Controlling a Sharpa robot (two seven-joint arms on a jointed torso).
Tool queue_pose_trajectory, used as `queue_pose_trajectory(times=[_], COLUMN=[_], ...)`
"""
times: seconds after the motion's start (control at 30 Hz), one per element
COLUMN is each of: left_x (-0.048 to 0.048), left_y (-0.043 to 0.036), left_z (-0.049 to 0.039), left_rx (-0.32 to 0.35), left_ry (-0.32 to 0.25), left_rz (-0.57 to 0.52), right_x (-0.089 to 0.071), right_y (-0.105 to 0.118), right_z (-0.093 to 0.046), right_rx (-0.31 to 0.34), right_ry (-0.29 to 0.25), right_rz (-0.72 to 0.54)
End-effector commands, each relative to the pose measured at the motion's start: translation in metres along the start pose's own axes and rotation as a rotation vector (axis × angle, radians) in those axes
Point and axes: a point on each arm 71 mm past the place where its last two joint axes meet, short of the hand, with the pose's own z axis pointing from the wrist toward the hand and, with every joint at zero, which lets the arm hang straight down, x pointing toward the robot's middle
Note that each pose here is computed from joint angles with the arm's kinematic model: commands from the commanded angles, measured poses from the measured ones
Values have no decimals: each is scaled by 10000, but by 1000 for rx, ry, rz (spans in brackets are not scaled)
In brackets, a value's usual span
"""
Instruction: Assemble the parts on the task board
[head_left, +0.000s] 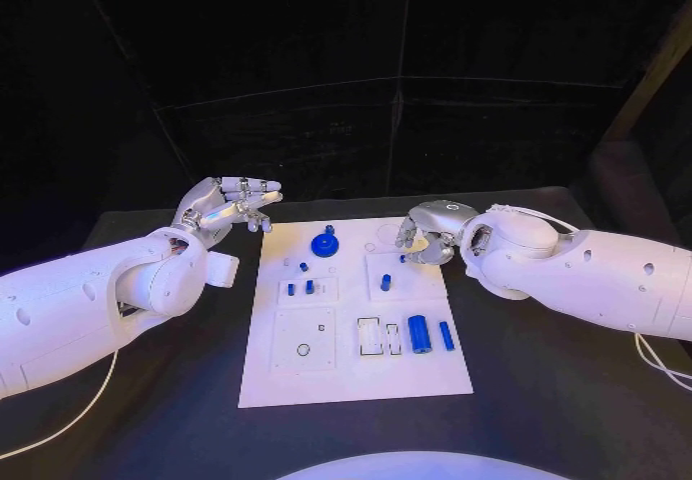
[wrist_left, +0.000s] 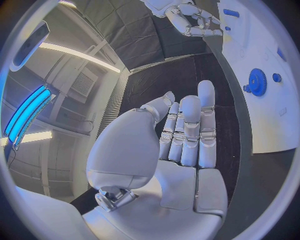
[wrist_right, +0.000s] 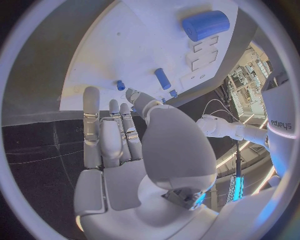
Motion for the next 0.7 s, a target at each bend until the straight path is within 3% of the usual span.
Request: queue_pose_trajectory(times=[0.03, 0.7], left_x=[14, 16], left_y=[-38, -20], left_z=[-5, -5], left_rx=[42, 29], left_ry=[-3, -3], left_rz=[-67, -70], right_x=[26, 205], right_y=[4, 35], right_z=[22, 115], right_rx=[14, 17], right_ry=[19, 96], right_rz=[-64, -72])
